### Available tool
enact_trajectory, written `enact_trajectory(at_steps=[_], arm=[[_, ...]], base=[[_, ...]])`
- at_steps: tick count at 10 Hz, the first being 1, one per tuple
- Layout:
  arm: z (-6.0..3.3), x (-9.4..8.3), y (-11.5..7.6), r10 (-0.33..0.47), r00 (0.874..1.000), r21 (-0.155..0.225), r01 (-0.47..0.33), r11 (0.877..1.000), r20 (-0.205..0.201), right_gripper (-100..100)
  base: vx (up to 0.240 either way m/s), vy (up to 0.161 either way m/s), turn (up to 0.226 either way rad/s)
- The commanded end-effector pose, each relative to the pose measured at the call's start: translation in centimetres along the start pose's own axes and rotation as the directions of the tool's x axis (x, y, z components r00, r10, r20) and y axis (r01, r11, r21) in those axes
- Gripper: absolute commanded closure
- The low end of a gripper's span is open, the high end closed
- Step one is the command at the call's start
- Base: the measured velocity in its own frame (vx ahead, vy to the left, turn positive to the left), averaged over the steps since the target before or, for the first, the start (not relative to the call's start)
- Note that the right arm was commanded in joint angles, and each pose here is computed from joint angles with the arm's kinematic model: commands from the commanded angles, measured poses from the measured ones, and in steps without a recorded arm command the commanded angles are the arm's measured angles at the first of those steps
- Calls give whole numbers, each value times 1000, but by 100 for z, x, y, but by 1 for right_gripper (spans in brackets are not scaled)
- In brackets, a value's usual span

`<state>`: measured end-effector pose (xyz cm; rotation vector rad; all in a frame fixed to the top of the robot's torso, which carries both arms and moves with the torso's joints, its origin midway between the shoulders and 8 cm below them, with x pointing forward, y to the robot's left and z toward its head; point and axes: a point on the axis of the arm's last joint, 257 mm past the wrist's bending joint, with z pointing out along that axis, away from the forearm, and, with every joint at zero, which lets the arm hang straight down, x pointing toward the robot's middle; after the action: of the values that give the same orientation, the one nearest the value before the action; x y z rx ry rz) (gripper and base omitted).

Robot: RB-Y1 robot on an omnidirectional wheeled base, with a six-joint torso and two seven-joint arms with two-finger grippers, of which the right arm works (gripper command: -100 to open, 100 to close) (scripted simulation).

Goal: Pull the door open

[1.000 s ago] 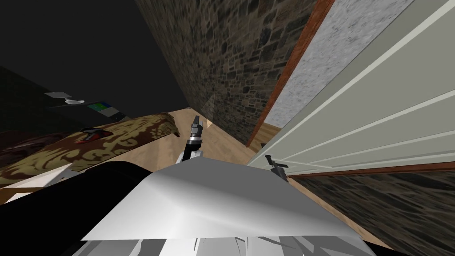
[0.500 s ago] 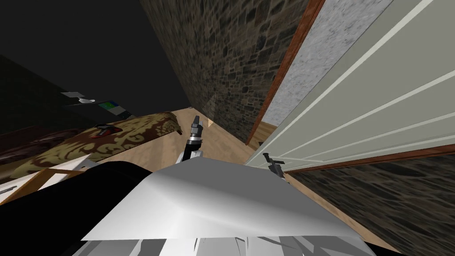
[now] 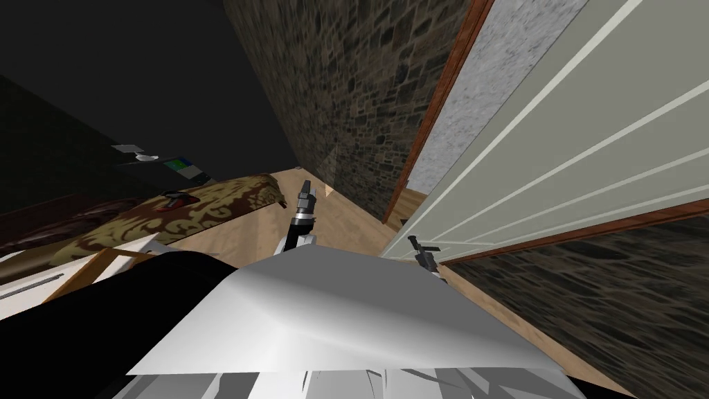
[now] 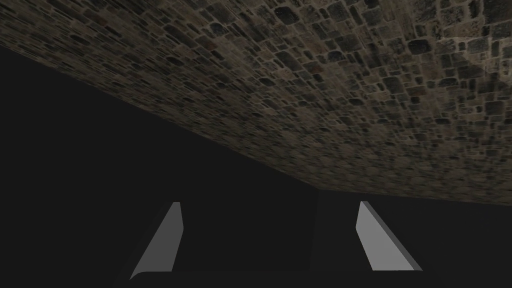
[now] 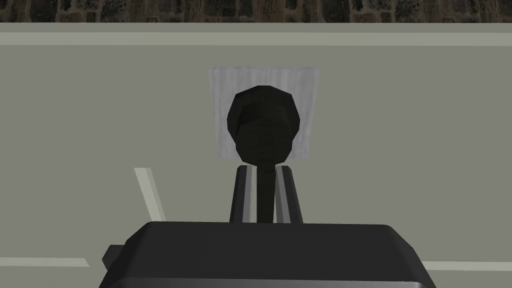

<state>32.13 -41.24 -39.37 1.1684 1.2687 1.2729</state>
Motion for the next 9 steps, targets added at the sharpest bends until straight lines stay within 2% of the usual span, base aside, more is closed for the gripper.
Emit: enact_trajectory(at_steps=[1, 5, 9], arm=[[107, 210, -78, 11, 1000, 9, -10, 1000, -24, 100], [369, 452, -65, 9, 999, 8, -8, 1000, -47, 100], [589, 664, -30, 4, 998, 5, -4, 1000, -67, 100]], base=[[-220, -81, 83], [-204, -85, 59], [-159, -124, 56]])
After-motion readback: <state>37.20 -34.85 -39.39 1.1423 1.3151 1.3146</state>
